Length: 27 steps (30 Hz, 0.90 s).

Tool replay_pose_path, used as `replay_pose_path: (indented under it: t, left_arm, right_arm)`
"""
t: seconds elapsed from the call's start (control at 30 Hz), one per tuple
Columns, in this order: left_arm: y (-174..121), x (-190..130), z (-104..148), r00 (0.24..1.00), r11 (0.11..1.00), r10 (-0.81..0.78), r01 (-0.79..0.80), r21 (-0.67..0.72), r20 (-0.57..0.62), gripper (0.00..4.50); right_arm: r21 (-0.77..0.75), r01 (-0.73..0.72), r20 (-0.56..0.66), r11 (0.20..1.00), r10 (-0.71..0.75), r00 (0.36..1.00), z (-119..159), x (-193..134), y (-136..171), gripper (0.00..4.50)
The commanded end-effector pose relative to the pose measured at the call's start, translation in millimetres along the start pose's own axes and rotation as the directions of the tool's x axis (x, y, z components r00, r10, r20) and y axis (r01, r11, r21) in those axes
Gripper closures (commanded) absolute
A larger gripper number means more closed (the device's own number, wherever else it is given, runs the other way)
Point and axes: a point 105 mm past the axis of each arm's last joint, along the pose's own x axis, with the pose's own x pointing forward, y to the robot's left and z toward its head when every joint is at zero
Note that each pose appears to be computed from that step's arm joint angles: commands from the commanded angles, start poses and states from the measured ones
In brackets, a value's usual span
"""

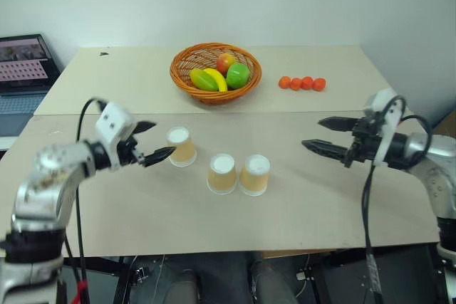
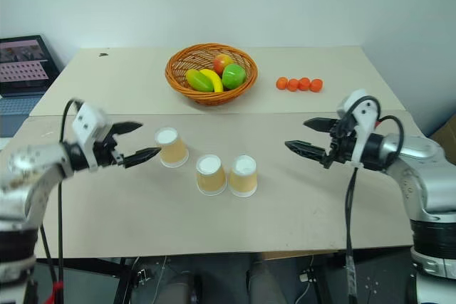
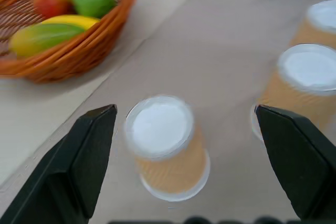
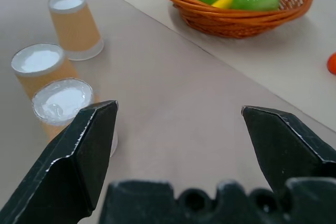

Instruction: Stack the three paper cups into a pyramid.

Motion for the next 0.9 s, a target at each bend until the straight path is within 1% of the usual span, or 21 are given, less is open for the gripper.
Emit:
replay_pose_path:
  t: [0.03, 0.1, 0.23, 0.33, 0.47, 0.57, 0.7, 0.8, 0.9]
  left_arm:
    - [5.1, -9.9, 16.6, 0.984, 0.993, 0.122, -0.121, -0.016, 0.126, 0.0]
    - [3.5, -11.1, 7.8, 0.976, 0.985, 0.172, -0.166, -0.057, 0.134, 0.0]
    - [-2.6, -11.2, -9.9, 0.972, 0.977, 0.201, -0.19, -0.1, 0.12, 0.0]
    - [-1.9, -11.6, -16.3, 0.966, 0.97, 0.229, -0.216, -0.112, 0.12, 0.0]
    - [-11.0, -2.1, -27.6, 0.973, 0.971, 0.205, -0.188, -0.144, 0.109, 0.0]
    - [-12.1, 3.8, -30.8, 0.972, 0.97, 0.205, -0.185, -0.16, 0.118, 0.0]
    - [-12.2, 5.3, -31.4, 0.971, 0.969, 0.205, -0.183, -0.165, 0.124, 0.0]
    - [-17.4, 24.1, -31.0, 0.976, 0.977, 0.164, -0.141, -0.158, 0.146, 0.0]
    - [-16.2, 35.5, -23.5, 0.972, 0.982, 0.148, -0.124, -0.142, 0.18, 0.0]
  right_arm:
    - [-0.05, -0.038, 0.025, 0.998, 0.04, 0.999, 14.6, 3.2, 1.6, 0.07]
    - [-0.053, -0.064, 0.016, 0.997, 0.065, 0.998, 18.1, 2.1, 3.6, 0.07]
    - [-0.044, -0.129, -0.017, 0.991, 0.128, 0.992, 22.2, -7.8, 13.1, 0.07]
    - [-0.033, -0.152, -0.029, 0.988, 0.151, 0.988, 24.1, -12.6, 18.0, 0.07]
    - [-0.029, -0.193, -0.042, 0.981, 0.192, 0.981, 31.4, -23.2, 29.3, 0.07]
    - [-0.032, -0.194, -0.037, 0.98, 0.193, 0.98, 37.8, -27.4, 32.0, 0.07]
    - [-0.029, -0.192, -0.037, 0.981, 0.191, 0.981, 39.1, -28.5, 33.0, 0.07]
    - [-0.063, -0.224, -0.029, 0.973, 0.222, 0.975, 58.4, -37.0, 44.9, 0.07]
    - [-0.074, -0.215, -0.034, 0.974, 0.213, 0.976, 64.3, -40.7, 47.3, 0.07]
